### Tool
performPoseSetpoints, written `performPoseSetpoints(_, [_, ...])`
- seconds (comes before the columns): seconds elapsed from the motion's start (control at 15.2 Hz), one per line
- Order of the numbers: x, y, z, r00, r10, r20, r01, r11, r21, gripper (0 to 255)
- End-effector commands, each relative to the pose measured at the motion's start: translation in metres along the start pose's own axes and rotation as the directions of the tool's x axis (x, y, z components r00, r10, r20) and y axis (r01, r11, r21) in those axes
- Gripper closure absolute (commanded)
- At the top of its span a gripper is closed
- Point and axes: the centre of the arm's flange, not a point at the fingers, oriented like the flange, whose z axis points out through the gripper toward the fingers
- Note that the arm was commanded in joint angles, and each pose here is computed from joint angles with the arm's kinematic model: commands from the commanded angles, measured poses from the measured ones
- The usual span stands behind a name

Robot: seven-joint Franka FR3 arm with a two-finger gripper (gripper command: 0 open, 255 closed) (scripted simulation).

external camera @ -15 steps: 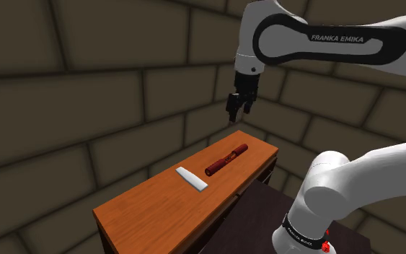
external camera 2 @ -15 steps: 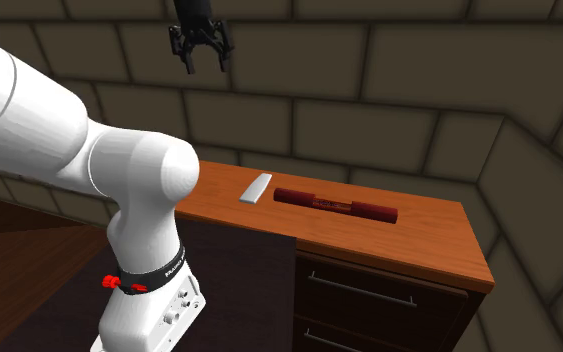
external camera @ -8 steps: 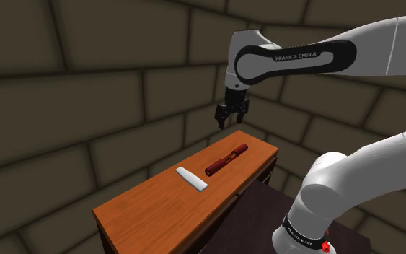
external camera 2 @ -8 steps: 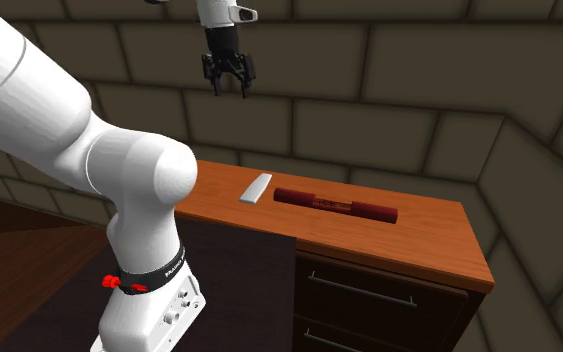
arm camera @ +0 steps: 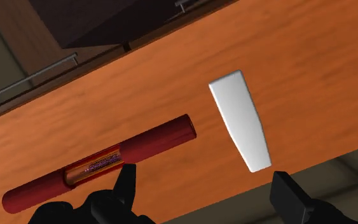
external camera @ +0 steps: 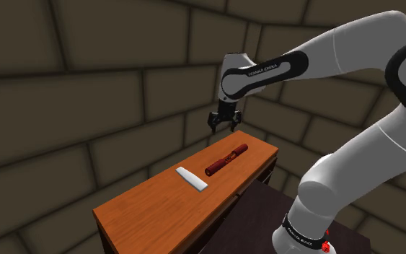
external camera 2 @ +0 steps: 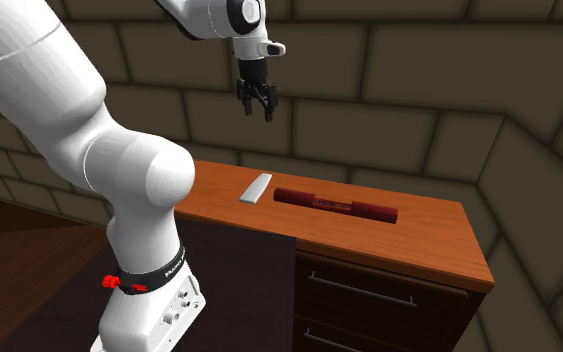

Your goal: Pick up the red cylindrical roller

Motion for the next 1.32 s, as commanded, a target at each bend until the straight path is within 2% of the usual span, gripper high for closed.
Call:
performPoseSetpoints(0.0, [0.016, 0.01, 0.022, 0.997, 0.071, 0.0, -0.071, 0.997, 0.006, 0])
performPoseSetpoints(0.26, [0.046, 0.027, 0.062, 0.979, 0.205, 0.004, -0.205, 0.979, 0.016, 0])
performPoseSetpoints(0.59, [0.081, 0.054, 0.113, 0.93, 0.368, 0.011, -0.368, 0.929, 0.028, 0])
performPoseSetpoints(0.92, [0.11, 0.086, 0.164, 0.854, 0.52, 0.02, -0.52, 0.853, 0.039, 0])
performPoseSetpoints(1.25, [0.133, 0.121, 0.215, 0.754, 0.657, 0.031, -0.657, 0.752, 0.048, 0])
